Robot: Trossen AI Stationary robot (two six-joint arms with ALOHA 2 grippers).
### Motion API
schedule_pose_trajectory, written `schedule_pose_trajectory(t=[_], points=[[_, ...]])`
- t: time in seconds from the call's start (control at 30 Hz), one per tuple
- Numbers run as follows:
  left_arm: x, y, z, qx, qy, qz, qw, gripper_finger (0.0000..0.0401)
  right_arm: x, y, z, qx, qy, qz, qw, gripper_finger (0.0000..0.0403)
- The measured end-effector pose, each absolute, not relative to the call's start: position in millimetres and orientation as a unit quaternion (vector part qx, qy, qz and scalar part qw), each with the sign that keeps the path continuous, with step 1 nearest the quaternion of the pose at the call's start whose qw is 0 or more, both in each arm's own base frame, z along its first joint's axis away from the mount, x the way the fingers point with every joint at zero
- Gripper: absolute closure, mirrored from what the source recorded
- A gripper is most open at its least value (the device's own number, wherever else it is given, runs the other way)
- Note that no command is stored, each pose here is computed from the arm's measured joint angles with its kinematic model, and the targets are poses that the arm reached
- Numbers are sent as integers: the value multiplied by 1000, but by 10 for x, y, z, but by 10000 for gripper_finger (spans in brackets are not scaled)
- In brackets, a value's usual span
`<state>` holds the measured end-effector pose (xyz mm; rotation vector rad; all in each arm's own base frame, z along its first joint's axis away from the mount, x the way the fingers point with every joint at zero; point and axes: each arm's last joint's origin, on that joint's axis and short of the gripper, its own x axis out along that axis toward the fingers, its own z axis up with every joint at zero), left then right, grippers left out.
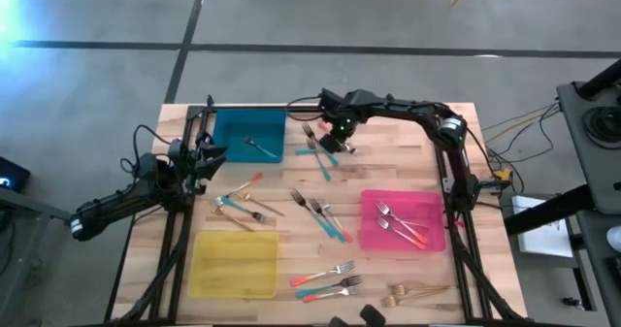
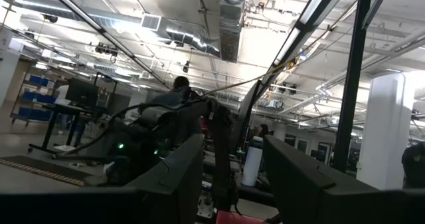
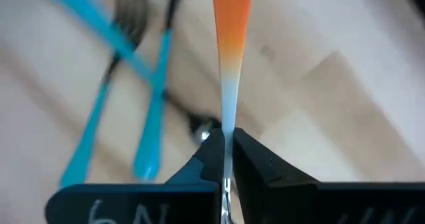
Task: Sort silverware by color (type)
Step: Put the orange fork into the red bin
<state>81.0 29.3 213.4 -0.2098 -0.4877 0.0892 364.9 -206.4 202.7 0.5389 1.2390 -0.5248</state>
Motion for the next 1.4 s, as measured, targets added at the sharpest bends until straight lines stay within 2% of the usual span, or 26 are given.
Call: schedule_pose_trajectory(t=[0.13, 0.43, 0.6, 0.8, 1.0, 1.13, 1.4], points=[[811, 293, 2133, -104, -241, 44, 964, 260, 3538, -1855, 2265, 267, 589, -198, 736, 393], [810, 293, 2134, -104, -241, 44, 964, 260, 3440, -1016, 2784, 207, 623, -121, 745, 393], [811, 293, 2133, -104, -241, 44, 964, 260, 3286, -490, 2942, 185, 628, -87, 751, 393], [811, 293, 2133, -104, -241, 44, 964, 260, 2915, 81, 2865, 204, 635, -90, 739, 393], [810, 293, 2134, -104, -241, 44, 964, 260, 2538, 486, 2694, 235, 602, -112, 755, 393], [811, 293, 2133, -104, -241, 44, 964, 260, 2333, 572, 2613, 233, 582, -134, 767, 393], [810, 293, 2134, -104, -241, 44, 964, 260, 2102, 530, 2351, 259, 596, -193, 735, 374]])
